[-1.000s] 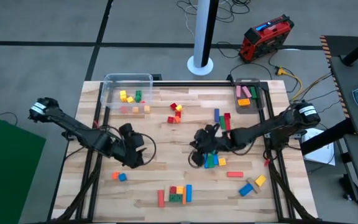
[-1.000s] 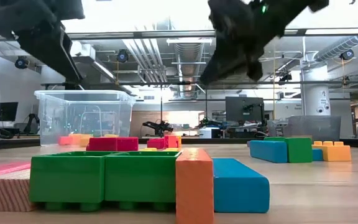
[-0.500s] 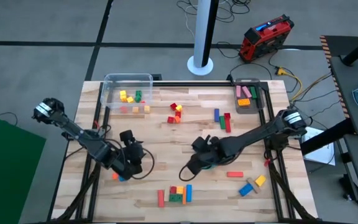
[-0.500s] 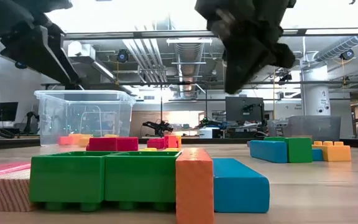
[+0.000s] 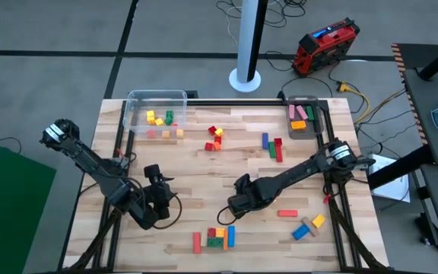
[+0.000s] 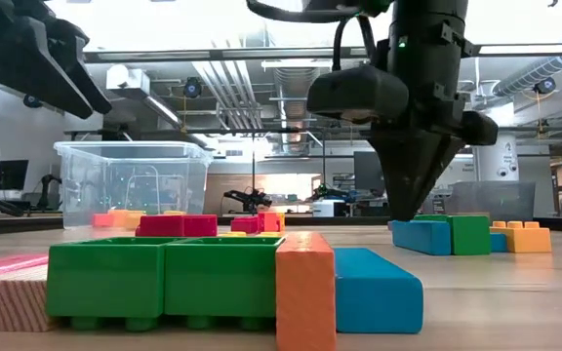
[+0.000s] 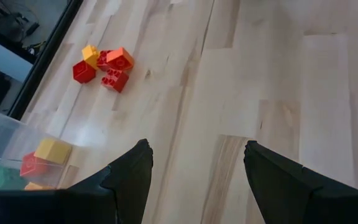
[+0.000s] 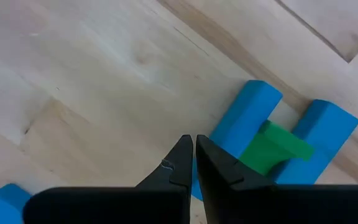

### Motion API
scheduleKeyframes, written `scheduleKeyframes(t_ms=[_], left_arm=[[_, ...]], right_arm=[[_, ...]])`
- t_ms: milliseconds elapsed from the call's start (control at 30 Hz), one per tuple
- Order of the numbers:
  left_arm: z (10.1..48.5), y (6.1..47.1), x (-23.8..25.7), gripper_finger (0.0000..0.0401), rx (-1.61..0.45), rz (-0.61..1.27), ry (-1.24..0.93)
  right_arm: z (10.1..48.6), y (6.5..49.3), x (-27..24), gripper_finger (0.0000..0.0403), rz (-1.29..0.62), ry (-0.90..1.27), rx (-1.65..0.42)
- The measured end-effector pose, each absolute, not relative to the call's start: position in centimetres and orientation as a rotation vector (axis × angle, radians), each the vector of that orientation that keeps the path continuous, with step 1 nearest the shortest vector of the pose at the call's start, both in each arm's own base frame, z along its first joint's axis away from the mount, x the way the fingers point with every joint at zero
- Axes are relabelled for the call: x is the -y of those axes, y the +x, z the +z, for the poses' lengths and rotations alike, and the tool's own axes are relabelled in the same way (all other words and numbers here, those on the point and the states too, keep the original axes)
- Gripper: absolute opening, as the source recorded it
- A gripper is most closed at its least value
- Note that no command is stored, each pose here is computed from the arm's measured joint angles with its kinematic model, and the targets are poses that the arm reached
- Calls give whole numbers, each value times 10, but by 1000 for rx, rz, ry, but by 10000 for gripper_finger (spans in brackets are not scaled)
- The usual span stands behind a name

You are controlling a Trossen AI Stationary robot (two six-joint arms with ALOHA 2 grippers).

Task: Sort blocks by size
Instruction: Put the blue rectangular wooden block into the black bin

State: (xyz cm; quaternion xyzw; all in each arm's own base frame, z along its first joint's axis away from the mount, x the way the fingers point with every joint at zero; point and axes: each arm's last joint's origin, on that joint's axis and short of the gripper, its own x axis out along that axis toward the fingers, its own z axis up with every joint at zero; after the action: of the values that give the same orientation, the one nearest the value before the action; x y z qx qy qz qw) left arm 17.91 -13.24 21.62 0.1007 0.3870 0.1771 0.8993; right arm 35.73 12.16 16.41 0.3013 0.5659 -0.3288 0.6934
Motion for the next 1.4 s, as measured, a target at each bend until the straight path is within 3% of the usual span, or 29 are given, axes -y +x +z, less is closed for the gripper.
scheduleKeyframes(t_ms=[333,667,967,1067,1400], left_arm=[[215,177,130,228,-824,377,242],[216,176,129,228,-796,405,279],[217,176,128,228,-786,418,305],[216,176,128,228,-787,418,306],[216,175,127,228,-798,409,337]], right_arm=[[190,352,-123,13,-870,674,-1317],[159,357,-125,13,-957,642,-1368],[167,373,-129,13,-840,631,-1267],[177,379,-130,13,-711,521,-1294],[197,394,-137,14,100,-360,-1330]])
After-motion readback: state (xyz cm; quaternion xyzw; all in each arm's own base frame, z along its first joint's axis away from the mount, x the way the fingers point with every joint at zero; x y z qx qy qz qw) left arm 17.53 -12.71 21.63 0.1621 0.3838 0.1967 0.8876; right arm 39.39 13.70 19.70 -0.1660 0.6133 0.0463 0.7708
